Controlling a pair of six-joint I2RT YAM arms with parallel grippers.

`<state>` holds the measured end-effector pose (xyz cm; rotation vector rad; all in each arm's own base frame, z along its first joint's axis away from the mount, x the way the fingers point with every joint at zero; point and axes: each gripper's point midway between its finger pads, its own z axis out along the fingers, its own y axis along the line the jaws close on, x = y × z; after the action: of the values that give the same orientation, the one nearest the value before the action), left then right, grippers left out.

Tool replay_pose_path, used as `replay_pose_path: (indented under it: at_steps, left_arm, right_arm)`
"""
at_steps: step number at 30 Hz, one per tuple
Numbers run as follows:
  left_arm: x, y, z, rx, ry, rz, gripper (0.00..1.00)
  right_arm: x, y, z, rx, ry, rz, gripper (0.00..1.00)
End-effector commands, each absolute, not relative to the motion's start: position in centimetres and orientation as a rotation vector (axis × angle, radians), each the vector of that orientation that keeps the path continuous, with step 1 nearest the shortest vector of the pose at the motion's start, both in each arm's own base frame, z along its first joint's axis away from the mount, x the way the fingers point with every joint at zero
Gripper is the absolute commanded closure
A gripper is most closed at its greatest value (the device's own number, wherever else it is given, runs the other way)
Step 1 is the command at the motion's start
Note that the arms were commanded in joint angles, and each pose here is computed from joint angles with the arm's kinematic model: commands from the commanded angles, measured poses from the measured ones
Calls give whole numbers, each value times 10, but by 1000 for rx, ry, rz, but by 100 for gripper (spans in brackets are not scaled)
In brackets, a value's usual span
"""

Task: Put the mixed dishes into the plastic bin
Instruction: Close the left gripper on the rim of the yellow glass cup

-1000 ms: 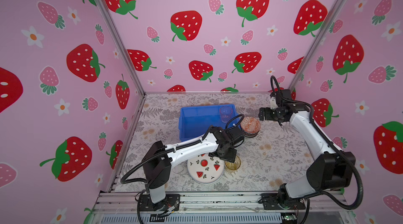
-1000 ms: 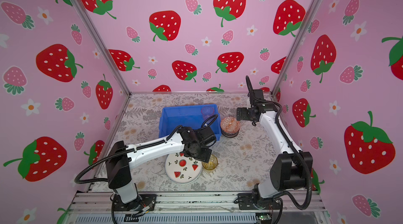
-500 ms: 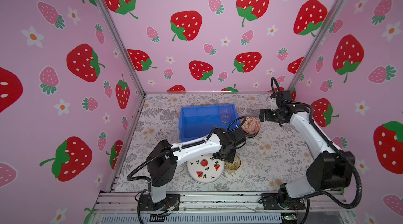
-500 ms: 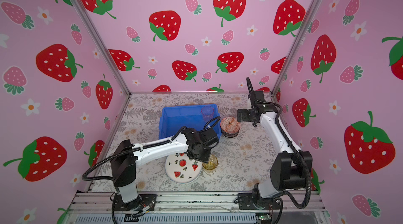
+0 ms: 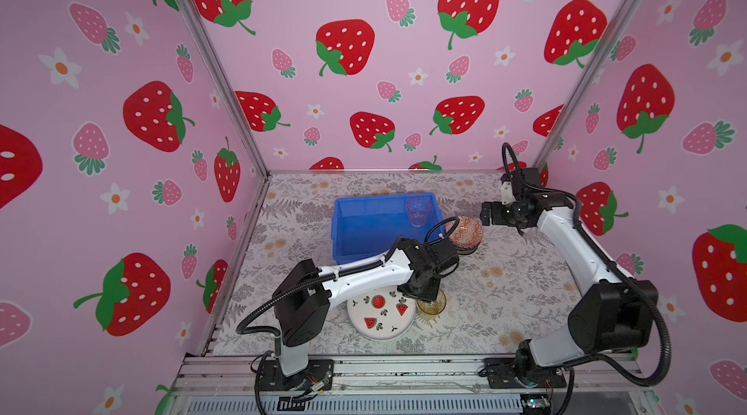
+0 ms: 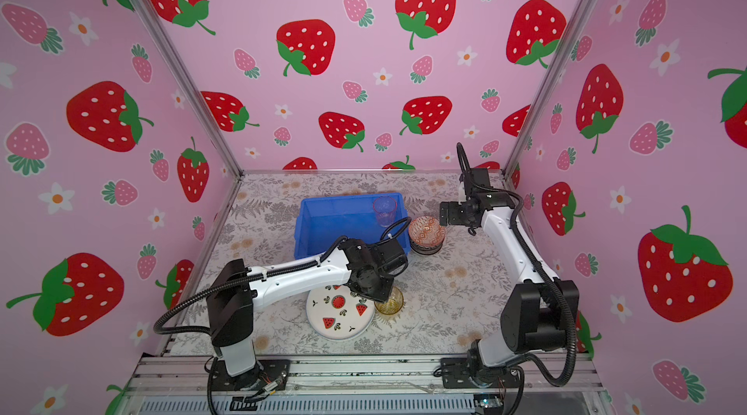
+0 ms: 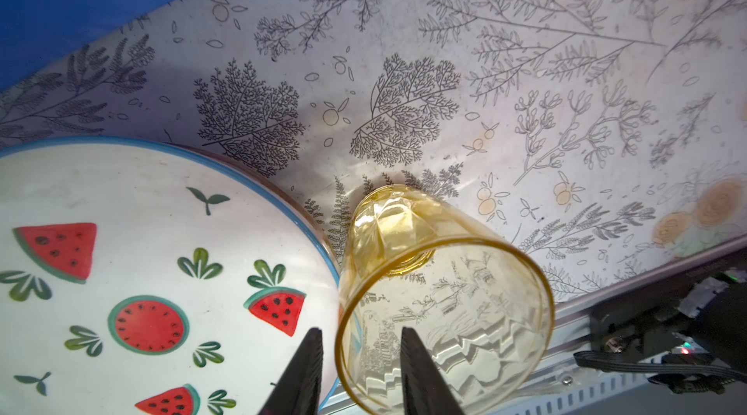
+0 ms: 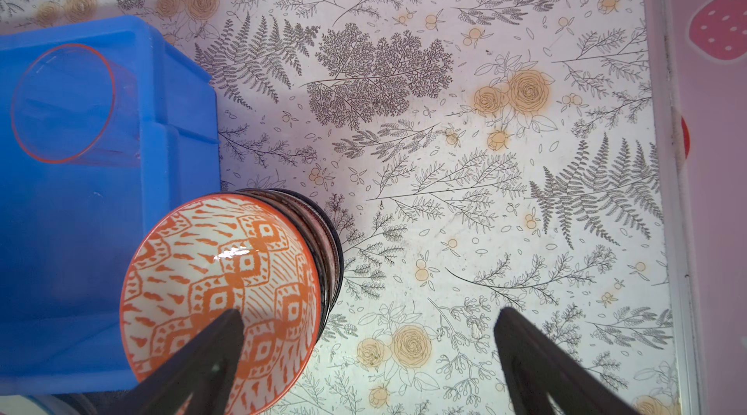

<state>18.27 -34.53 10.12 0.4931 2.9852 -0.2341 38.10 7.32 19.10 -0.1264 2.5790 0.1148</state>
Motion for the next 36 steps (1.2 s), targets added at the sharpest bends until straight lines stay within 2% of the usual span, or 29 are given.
replay_pose_path:
  at_steps: [1, 15, 17, 18, 27, 32, 36]
  left_arm:
    - [178, -341, 91, 489, 3014, -186, 65]
    - [176, -338, 89, 489, 3019, -163, 83]
    - [177, -338, 90, 488, 3015, -162, 91]
    - [177, -338, 92, 489, 3013, -163, 99]
    - [181, -339, 110, 504, 2990, -163, 100]
    - [187, -336, 137, 524, 2949, -142, 100]
    - [195, -340, 162, 546, 2908, -220, 100]
  right_arm:
    - [378, 72, 188, -145, 2580, 111, 0]
    - [378, 73, 185, -147, 2587, 119, 0]
    - [378, 72, 185, -146, 2587, 120, 0]
    - [378, 73, 186, -148, 2586, 123, 0]
    - [379, 76, 188, -159, 2582, 140, 0]
    - [383, 78, 193, -163, 2569, 154, 0]
    - [385, 79, 196, -165, 2564, 160, 0]
